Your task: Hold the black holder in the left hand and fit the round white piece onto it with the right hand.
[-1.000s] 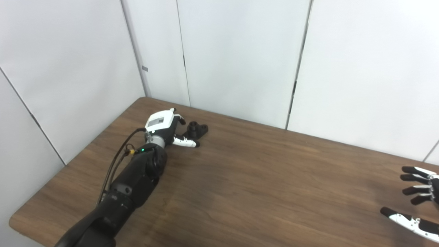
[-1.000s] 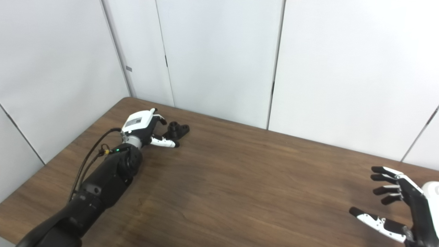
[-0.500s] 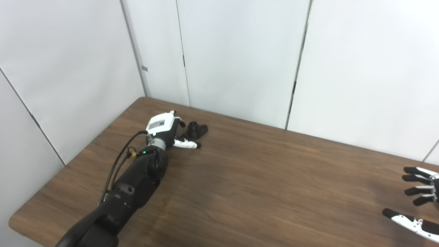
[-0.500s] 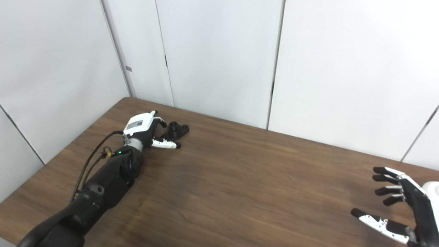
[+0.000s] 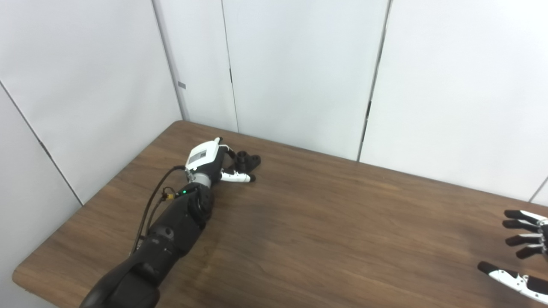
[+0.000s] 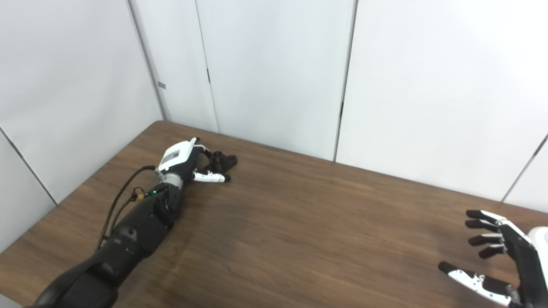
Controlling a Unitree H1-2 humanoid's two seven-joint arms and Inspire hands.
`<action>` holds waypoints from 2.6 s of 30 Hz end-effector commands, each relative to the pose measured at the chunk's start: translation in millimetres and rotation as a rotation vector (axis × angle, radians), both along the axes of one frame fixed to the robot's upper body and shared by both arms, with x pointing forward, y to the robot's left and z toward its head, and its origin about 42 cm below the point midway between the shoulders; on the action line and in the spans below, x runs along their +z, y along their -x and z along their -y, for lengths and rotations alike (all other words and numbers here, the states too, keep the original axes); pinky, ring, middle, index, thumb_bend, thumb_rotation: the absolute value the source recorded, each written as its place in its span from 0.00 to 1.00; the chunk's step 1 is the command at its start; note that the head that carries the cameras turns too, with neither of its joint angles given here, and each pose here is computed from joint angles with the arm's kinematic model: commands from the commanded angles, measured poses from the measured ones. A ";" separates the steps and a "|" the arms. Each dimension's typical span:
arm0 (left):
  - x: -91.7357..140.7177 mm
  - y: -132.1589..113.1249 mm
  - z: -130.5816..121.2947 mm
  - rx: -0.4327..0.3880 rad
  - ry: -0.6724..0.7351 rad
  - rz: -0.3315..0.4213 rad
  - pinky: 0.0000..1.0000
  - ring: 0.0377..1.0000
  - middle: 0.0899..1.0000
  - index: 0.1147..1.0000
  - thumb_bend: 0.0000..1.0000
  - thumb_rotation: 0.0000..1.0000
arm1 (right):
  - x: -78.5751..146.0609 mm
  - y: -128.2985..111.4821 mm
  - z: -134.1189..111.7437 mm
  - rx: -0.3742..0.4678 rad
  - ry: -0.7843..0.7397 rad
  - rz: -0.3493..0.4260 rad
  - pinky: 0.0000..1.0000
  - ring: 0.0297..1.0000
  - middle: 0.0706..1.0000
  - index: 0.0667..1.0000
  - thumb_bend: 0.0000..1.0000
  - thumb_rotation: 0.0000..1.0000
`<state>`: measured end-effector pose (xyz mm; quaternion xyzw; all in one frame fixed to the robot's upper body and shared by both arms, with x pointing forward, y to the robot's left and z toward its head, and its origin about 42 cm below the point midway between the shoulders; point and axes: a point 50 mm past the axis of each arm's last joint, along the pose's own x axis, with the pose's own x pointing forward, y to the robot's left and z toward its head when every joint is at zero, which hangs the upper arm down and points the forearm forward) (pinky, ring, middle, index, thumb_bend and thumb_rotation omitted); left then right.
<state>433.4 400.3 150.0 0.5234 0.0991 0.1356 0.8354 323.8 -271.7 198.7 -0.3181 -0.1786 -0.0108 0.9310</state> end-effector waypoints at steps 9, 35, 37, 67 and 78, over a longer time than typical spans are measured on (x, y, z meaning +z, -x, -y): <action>1.4 -9.9 14.2 -0.117 0.061 0.071 1.00 0.98 0.89 0.42 0.53 0.08 | 18.7 1.0 2.5 0.000 0.001 0.067 0.44 0.55 0.65 0.70 0.62 0.00; -8.8 27.8 99.5 -0.572 0.101 0.031 0.99 0.97 0.90 0.41 0.52 0.07 | 19.8 -4.4 -7.2 0.000 -0.003 0.087 0.45 0.56 0.67 0.70 0.63 0.00; -10.6 32.1 120.5 -0.637 0.101 0.013 1.00 0.99 0.92 0.41 0.52 0.07 | 18.9 -5.5 -8.2 -0.001 -0.003 0.085 0.45 0.55 0.67 0.70 0.63 0.00; -83.5 55.9 283.2 -1.117 0.018 -0.139 0.90 0.95 0.89 0.42 0.52 0.08 | 22.9 -1.2 -26.3 -0.015 0.011 0.116 0.46 0.58 0.70 0.73 0.58 0.15; -80.9 49.4 262.3 -1.093 -0.053 -0.150 0.89 0.95 0.92 0.42 0.52 0.08 | 24.5 -1.0 -28.4 -0.019 0.018 0.125 0.46 0.57 0.69 0.73 0.58 0.13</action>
